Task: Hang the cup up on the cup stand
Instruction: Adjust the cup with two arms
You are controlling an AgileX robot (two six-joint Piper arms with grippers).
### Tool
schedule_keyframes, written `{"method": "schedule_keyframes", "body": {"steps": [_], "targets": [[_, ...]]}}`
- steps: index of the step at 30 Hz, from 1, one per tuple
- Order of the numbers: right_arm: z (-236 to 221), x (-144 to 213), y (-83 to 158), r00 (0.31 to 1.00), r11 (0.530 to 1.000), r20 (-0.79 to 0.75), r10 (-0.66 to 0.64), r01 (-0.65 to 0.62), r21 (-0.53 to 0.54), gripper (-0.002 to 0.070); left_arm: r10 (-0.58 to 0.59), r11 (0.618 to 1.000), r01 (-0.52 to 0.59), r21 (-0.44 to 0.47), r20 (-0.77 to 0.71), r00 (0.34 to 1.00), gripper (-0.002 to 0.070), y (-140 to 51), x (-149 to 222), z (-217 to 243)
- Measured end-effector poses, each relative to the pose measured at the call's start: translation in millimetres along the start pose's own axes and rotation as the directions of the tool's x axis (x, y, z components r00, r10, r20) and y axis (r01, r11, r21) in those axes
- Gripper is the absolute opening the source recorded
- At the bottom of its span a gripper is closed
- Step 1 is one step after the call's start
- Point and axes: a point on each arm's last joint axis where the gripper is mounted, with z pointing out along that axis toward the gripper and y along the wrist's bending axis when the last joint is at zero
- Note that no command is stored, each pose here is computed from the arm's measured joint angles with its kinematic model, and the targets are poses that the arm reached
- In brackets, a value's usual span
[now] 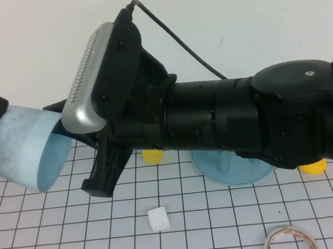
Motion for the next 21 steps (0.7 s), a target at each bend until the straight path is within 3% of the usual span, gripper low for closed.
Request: {"method": "schedule_keyframes", "body": {"steps": [3,8,10,15,21], "targets": [[0.6,0.4,0.9,1.000,1.000,0.002,0.002,-0.002,-0.011,0.0117,0.079,0.997,-0.079,0.002,0.001,0.997,0.0568,-0.6,-0.2,0.0],[1.1,0.6,2.2,1.000,1.000,0.005,0.000,0.000,-0.024,0.0386,0.230,0.973,-0.230,-0.001,0.009,0.973,0.0568,-1.0,-1.1,0.0],[1.1,0.7,2.2,1.000,1.000,0.005,0.008,-0.008,-0.025,0.0450,0.259,0.966,-0.259,0.000,0.010,0.966,0.0568,-1.1,-1.2,0.0],[-0.3,6.8,8.2,0.999,0.997,-0.019,0.033,-0.034,-0.071,0.0501,0.319,0.948,-0.319,0.002,0.012,0.948,0.0568,-2.3,-1.5,-0.1],[-24.1,19.9,18.3,0.995,0.996,-0.103,-0.011,0.002,-0.087,0.0507,0.476,0.879,-0.477,0.017,0.045,0.878,0.0568,-16.2,-6.3,-0.7]]}}
